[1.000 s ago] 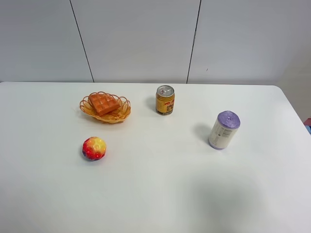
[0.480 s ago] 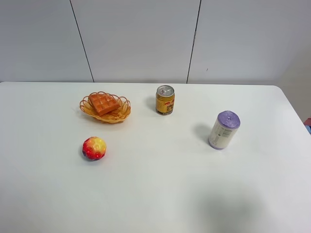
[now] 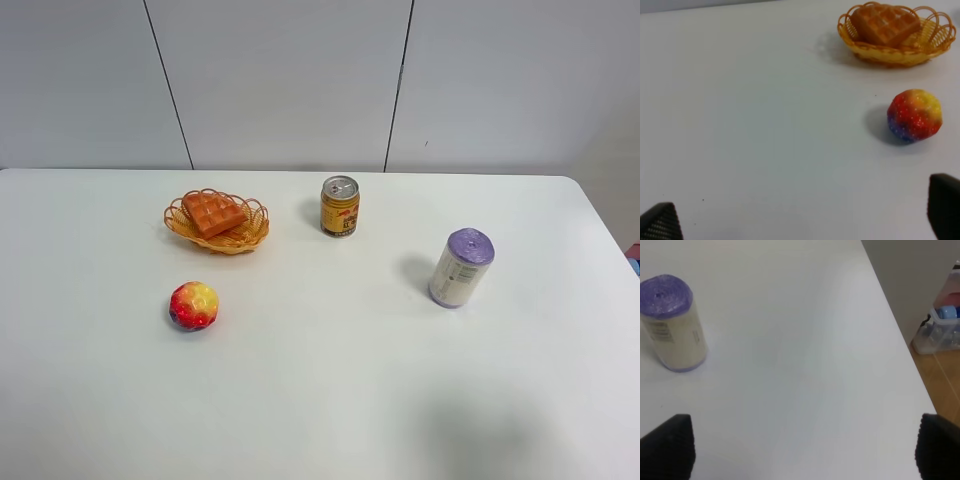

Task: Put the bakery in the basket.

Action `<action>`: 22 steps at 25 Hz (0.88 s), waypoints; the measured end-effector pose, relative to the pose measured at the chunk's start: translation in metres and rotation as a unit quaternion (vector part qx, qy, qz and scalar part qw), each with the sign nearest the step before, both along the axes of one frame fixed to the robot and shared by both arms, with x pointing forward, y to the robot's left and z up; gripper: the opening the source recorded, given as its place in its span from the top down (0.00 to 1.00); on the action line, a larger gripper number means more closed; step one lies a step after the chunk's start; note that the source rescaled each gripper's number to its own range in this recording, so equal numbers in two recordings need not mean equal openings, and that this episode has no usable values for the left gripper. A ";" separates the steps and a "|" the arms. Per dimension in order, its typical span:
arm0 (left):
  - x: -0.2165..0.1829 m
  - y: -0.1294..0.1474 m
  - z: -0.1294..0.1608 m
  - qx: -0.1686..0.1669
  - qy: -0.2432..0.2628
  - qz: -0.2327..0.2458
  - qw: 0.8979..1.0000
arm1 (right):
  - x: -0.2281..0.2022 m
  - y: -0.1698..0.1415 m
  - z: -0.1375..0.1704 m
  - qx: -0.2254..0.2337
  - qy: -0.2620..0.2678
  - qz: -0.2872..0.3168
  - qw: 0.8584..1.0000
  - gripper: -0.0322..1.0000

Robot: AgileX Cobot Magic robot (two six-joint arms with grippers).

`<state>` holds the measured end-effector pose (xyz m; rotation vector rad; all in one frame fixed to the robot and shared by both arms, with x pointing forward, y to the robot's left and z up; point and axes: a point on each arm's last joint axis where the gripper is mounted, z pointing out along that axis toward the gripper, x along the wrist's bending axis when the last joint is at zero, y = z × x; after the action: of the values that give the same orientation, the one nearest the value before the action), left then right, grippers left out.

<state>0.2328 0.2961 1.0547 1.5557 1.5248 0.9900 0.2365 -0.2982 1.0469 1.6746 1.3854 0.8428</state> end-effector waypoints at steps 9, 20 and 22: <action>0.000 0.000 0.000 0.000 0.000 0.000 1.000 | 0.000 0.000 0.000 0.000 0.000 0.000 1.000 0.08; 0.000 0.000 0.000 0.000 0.000 0.000 1.000 | 0.000 0.000 0.000 0.000 0.000 0.000 1.000 0.08; 0.000 0.000 0.000 0.000 0.000 0.000 1.000 | 0.000 0.000 0.000 0.000 0.000 0.000 1.000 0.08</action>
<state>0.2328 0.2961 1.0547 1.5557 1.5248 0.9900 0.2365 -0.2982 1.0469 1.6746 1.3854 0.8428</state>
